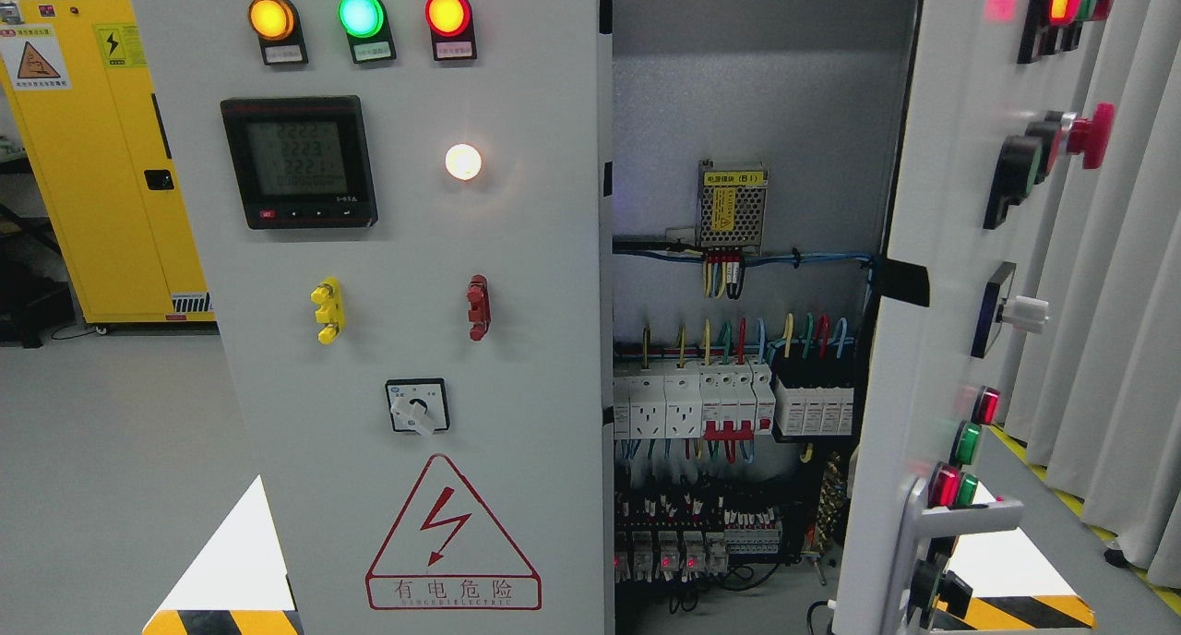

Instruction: Open door with both hands

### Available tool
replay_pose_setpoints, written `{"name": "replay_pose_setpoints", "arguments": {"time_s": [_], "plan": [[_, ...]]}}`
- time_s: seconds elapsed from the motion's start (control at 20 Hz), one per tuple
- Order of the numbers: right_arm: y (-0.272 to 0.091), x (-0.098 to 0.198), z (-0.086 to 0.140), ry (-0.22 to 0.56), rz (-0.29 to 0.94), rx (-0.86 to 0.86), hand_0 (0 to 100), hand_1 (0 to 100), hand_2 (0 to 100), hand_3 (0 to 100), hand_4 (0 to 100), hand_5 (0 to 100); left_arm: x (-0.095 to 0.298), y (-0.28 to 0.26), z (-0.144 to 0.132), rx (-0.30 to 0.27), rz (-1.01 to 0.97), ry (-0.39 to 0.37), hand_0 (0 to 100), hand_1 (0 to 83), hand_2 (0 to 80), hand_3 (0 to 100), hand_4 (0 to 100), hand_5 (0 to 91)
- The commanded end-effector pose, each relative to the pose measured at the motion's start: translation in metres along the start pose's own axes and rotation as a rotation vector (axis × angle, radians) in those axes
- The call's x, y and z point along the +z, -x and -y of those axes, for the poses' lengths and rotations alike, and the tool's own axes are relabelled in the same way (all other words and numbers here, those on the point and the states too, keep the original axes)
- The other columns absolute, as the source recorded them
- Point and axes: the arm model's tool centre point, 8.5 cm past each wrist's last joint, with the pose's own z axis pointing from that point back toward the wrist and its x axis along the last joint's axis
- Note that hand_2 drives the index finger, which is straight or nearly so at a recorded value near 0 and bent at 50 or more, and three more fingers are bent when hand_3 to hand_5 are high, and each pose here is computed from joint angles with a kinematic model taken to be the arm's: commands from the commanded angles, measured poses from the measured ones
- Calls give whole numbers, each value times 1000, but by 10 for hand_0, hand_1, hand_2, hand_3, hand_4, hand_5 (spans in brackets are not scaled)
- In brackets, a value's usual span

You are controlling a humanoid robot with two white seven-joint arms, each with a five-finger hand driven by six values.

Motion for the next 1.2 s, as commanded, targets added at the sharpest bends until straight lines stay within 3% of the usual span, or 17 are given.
{"name": "replay_pose_setpoints", "arguments": {"time_s": [0.0,0.15,0.4,0.45,0.65,0.9,1.15], "plan": [[-1,0,-7,-12,1,18,210,136,0,0,0,0,69,-214,5,-114,705,121,0,0,0,58,0,0],[0,0,-8,-13,0,18,210,134,0,0,0,0,106,-257,3,-123,862,178,0,0,0,61,0,0],[0,0,-8,-14,0,24,210,130,0,0,0,0,144,-276,25,-183,912,634,0,0,0,64,0,0],[0,0,-8,-14,0,23,210,130,0,0,0,0,147,-278,28,-209,918,683,0,0,0,64,0,0],[1,0,-8,-14,-1,26,211,129,0,0,0,0,177,-309,24,-281,1024,728,0,0,0,61,0,0],[1,0,-8,-14,-1,27,211,131,0,0,0,0,214,-371,0,-325,1108,787,0,0,0,48,0,0],[0,0,-8,-14,0,27,211,132,0,0,0,0,235,-399,3,-379,1161,804,0,0,0,45,0,0]]}}
